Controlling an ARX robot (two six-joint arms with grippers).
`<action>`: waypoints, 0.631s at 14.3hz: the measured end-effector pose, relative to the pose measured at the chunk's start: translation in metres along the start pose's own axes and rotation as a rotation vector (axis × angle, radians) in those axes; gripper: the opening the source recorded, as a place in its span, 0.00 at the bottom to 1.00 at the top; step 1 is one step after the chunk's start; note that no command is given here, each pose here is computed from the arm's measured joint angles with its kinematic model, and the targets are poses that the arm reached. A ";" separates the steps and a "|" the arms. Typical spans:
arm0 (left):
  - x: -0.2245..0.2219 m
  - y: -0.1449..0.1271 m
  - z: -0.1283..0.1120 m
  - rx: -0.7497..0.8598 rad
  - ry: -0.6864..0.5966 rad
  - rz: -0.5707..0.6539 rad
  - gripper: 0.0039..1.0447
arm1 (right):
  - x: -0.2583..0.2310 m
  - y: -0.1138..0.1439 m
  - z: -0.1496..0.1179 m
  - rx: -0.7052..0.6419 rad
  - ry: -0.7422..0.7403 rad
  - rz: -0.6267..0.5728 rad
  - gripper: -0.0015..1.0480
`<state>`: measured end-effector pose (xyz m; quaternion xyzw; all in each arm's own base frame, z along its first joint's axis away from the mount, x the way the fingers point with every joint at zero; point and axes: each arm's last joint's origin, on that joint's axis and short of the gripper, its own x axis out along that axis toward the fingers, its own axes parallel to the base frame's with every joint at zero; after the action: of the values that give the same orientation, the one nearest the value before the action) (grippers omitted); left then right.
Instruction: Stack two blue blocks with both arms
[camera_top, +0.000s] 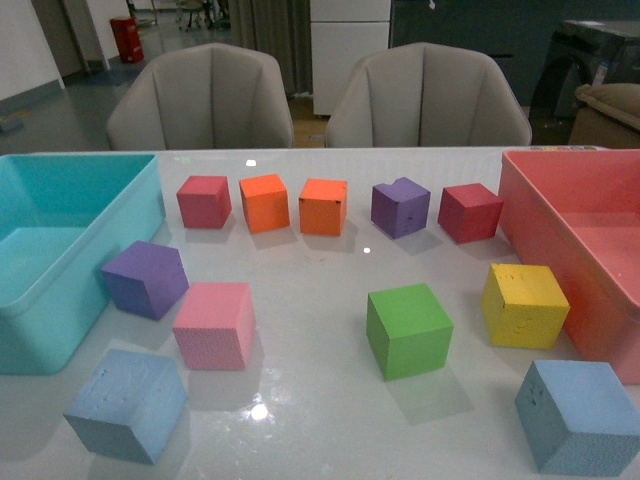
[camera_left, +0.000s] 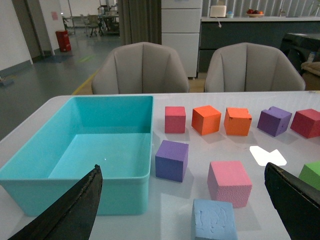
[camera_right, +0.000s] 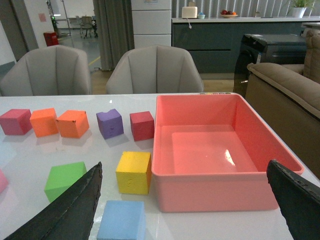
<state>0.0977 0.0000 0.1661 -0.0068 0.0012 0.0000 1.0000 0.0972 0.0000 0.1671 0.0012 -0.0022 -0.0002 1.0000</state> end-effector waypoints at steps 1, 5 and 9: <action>0.000 0.000 0.000 0.000 0.000 0.000 0.94 | 0.000 0.000 0.000 0.000 0.000 0.000 0.94; 0.000 0.000 0.000 0.000 0.000 0.000 0.94 | 0.000 0.000 0.000 0.000 0.000 0.000 0.94; 0.000 0.000 0.000 0.000 0.000 0.000 0.94 | 0.000 0.000 0.000 0.000 0.000 0.000 0.94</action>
<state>0.0977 0.0000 0.1661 -0.0068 0.0012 0.0000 1.0000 0.0972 0.0000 0.1671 0.0012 -0.0022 -0.0004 1.0000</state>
